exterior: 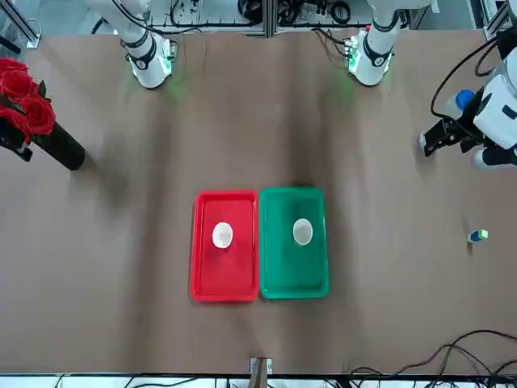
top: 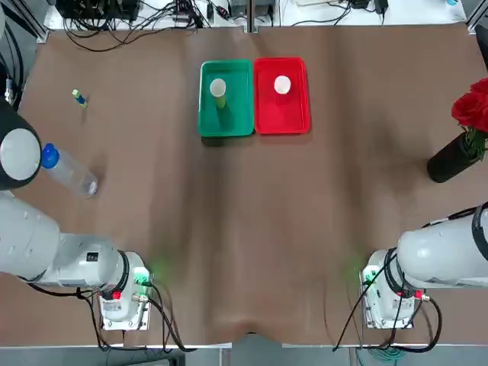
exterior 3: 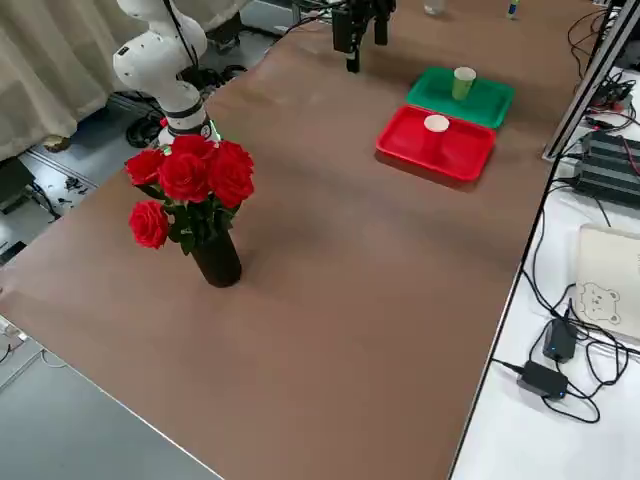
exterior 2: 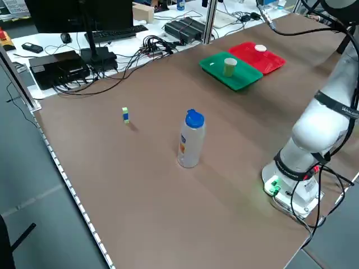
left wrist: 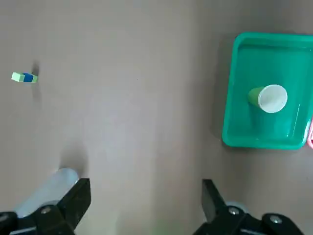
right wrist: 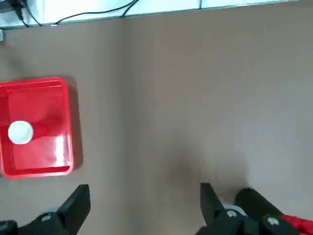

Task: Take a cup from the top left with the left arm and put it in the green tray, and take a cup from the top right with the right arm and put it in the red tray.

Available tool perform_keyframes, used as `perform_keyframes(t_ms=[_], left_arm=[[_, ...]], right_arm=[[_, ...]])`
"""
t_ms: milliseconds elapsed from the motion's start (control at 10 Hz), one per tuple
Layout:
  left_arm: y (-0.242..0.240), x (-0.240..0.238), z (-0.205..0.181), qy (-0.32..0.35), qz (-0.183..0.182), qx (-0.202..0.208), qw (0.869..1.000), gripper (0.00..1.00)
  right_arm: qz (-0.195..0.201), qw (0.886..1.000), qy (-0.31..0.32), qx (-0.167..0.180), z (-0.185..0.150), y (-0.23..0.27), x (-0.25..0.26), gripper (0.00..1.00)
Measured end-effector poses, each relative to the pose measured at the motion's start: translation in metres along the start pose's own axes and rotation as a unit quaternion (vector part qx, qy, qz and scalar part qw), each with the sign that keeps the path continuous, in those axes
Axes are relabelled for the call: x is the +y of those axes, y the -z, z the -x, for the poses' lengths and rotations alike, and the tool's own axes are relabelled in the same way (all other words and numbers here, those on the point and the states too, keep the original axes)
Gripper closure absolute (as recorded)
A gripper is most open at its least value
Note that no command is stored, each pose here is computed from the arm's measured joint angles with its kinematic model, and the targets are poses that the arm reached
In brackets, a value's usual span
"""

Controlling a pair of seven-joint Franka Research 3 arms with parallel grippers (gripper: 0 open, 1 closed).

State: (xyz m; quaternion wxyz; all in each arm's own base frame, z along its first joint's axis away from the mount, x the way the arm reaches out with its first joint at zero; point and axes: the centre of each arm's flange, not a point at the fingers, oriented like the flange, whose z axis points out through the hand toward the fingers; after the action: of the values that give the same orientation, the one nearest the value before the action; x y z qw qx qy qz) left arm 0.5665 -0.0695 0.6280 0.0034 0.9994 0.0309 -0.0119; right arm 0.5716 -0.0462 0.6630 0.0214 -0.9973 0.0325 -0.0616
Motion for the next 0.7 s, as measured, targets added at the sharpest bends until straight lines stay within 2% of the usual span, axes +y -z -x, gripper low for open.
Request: perform_keyframes(t_ms=[300,700], left_arm=[[0.000,0.000,0.000,0.000,0.000,0.001,1.000,0.00],[0.002,0.000,0.000,0.000,0.001,0.004,1.000,0.00]], right_arm=[[-0.004,1.000,0.014,0.000,-0.003,-0.017,-0.017,0.02],[-0.003,1.000,0.015,0.004,-0.004,-0.019,-0.016,0.02]])
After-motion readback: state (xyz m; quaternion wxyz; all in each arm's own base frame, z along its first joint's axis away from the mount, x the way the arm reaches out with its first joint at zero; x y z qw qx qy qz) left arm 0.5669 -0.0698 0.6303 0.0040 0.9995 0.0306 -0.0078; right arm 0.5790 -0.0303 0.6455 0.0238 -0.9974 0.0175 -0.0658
